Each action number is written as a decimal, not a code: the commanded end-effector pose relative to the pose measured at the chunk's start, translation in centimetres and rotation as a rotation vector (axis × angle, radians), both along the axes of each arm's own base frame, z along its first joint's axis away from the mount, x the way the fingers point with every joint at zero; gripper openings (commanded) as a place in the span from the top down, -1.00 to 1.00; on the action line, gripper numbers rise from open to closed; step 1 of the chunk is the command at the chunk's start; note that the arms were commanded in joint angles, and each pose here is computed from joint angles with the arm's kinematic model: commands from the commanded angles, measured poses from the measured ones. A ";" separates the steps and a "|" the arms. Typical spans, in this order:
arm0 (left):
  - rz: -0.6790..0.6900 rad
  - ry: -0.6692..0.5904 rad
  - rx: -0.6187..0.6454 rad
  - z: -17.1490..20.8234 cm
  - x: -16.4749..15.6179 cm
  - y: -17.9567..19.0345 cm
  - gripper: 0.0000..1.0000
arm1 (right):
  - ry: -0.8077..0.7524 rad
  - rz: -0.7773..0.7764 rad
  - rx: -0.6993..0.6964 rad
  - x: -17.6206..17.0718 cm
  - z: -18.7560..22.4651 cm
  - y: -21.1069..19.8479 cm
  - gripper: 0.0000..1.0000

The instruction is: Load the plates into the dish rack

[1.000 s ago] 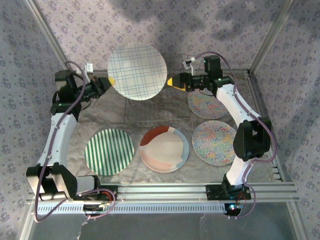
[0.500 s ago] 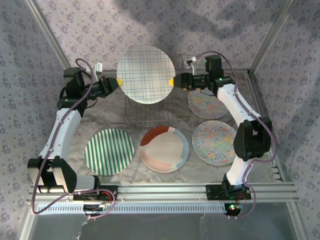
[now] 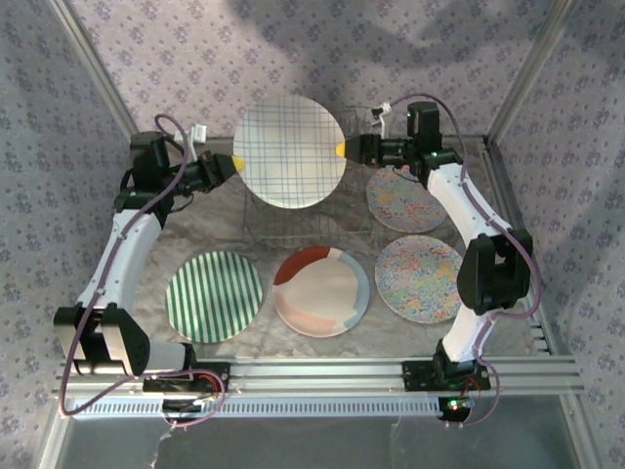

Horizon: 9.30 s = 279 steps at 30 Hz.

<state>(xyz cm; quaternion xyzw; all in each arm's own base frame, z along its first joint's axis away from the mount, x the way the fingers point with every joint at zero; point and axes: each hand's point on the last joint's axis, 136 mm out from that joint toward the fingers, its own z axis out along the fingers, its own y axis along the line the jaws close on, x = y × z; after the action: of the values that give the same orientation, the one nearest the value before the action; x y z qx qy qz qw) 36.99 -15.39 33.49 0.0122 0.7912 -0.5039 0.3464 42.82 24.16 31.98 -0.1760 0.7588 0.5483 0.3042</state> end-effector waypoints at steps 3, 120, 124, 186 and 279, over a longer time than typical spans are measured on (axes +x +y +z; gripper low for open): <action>-0.029 -0.104 -0.001 2.8 -0.3 -0.5 1.00 | -0.041 -0.009 0.022 -0.2 1.8 -0.3 0.17; 0.403 0.035 0.427 -1.7 -3.0 10.5 -0.99 | -0.156 -1.070 -0.980 12.7 -5.7 -2.0 1.00; 0.398 0.035 0.417 -1.5 -2.9 10.4 -0.99 | -0.154 -1.057 -0.984 12.6 -5.9 -1.8 1.00; 0.171 0.399 0.429 -20.3 -16.7 -1.9 -0.98 | 0.532 -0.376 -0.492 -25.3 -19.9 -5.8 -0.93; -0.026 0.359 0.665 -30.7 -15.5 -10.4 -0.98 | 0.719 -0.485 -0.475 -24.2 -28.9 -4.8 -0.80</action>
<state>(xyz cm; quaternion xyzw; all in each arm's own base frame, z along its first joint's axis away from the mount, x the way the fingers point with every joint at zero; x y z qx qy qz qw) 21.81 -24.44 3.41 0.0377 0.9608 -0.2016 0.1866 19.16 20.15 4.62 0.1260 0.9321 0.3236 0.1031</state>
